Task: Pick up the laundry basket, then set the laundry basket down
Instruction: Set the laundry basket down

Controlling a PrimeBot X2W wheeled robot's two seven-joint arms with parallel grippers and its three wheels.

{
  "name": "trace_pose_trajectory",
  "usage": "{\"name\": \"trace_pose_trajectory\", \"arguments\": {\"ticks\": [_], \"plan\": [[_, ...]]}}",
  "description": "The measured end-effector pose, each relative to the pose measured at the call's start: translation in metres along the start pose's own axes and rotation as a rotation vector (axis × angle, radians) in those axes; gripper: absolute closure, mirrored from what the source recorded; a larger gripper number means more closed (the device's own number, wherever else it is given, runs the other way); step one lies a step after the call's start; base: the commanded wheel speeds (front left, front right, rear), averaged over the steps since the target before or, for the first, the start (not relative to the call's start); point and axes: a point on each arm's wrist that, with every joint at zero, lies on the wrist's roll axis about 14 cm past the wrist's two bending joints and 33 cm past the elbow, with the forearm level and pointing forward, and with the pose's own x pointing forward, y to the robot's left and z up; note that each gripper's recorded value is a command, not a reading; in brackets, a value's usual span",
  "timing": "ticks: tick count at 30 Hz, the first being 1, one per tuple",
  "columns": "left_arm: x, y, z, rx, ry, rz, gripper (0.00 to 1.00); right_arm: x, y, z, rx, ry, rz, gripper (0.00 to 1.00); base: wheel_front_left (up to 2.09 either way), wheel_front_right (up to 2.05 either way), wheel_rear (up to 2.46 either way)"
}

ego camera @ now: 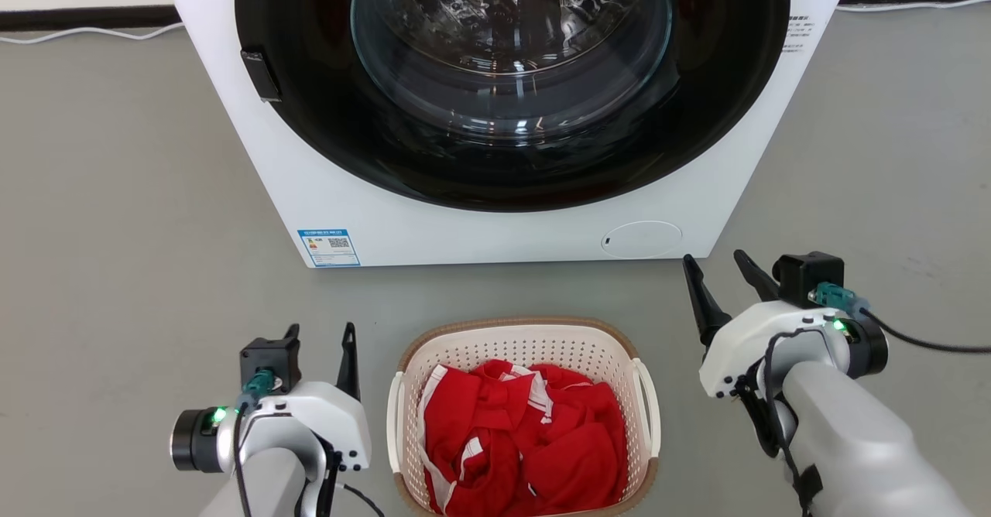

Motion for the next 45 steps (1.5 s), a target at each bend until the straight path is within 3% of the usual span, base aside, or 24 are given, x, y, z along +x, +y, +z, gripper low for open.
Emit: {"name": "trace_pose_trajectory", "arguments": {"ticks": [18,32,45], "plan": [[-0.043,0.02,0.064,-0.017,-0.306,0.085,0.0,-0.051,0.001,0.033,-0.052,-0.25,-0.024,0.0,0.0,0.0,0.0],[-0.083,0.036,0.051,-0.044,-0.327,0.132,0.0,-0.099,-0.018,0.019,-0.021,-0.287,-0.119,0.0,0.0,0.0,0.0],[-0.095,0.034,0.033,-0.05,-0.287,0.132,0.0,-0.119,-0.031,0.003,-0.01,-0.267,-0.175,0.0,0.0,0.0,0.0]]}}
